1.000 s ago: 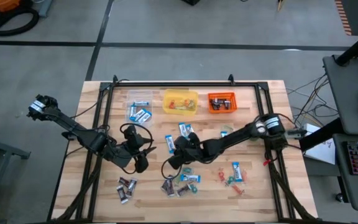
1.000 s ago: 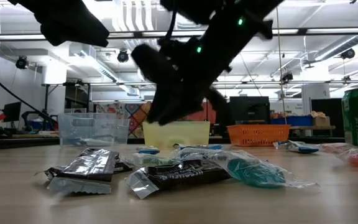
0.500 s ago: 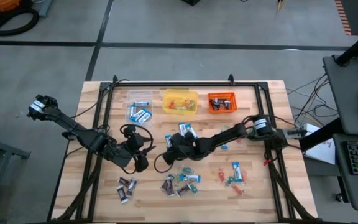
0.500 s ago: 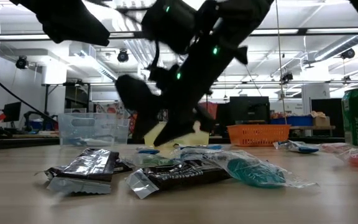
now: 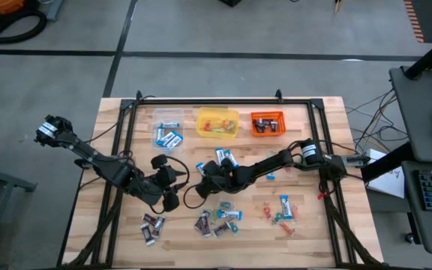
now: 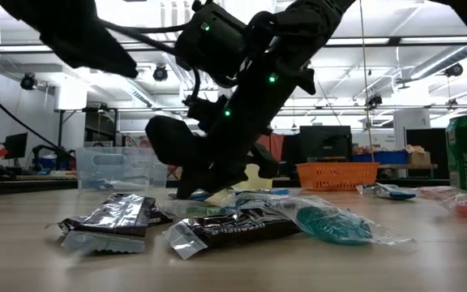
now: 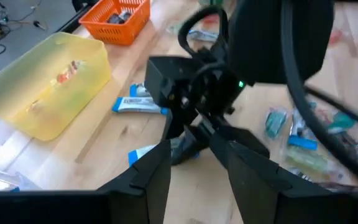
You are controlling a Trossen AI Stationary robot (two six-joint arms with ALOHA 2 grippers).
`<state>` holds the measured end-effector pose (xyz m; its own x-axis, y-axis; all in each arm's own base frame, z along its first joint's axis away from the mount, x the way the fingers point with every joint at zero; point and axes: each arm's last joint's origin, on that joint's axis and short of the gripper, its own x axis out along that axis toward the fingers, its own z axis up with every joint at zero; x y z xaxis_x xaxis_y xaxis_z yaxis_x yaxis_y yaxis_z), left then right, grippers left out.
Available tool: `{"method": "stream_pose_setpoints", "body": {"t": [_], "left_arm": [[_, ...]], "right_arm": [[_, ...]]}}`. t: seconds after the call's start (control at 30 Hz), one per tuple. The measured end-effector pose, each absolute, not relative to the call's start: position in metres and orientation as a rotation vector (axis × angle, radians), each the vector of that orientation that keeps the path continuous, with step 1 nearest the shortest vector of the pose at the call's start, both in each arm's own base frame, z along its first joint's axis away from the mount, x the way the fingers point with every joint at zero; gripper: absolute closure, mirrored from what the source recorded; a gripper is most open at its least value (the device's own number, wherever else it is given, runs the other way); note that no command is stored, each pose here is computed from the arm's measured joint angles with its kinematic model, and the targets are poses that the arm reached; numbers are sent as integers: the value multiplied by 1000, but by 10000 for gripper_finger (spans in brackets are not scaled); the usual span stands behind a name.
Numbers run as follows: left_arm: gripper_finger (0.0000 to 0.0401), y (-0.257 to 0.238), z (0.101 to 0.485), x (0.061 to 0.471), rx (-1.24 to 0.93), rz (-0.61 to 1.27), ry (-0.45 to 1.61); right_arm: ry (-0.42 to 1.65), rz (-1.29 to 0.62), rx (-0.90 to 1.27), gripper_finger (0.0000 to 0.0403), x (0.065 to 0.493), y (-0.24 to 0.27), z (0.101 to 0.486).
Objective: Sort candy
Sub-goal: Put the white chocolate into the transparent bin
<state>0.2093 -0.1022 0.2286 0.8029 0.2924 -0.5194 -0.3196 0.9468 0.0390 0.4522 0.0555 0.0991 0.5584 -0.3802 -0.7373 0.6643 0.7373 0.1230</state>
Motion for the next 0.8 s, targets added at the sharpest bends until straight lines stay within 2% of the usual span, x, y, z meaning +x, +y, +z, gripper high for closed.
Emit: {"method": "stream_pose_setpoints", "body": {"t": [0.17,0.23,0.47,0.63,0.8], "left_arm": [[264,-105,215,213,3,316,573],[264,-106,212,214,28,292,597],[264,-117,198,226,87,130,653],[264,-119,186,230,96,149,686],[264,-117,184,233,89,305,614]], "right_arm": [[785,-563,343,371,452,55,107],[797,-518,331,382,451,55,116],[829,-373,222,387,438,63,153],[774,-381,141,387,420,76,166],[716,-432,64,387,392,95,164]]}}
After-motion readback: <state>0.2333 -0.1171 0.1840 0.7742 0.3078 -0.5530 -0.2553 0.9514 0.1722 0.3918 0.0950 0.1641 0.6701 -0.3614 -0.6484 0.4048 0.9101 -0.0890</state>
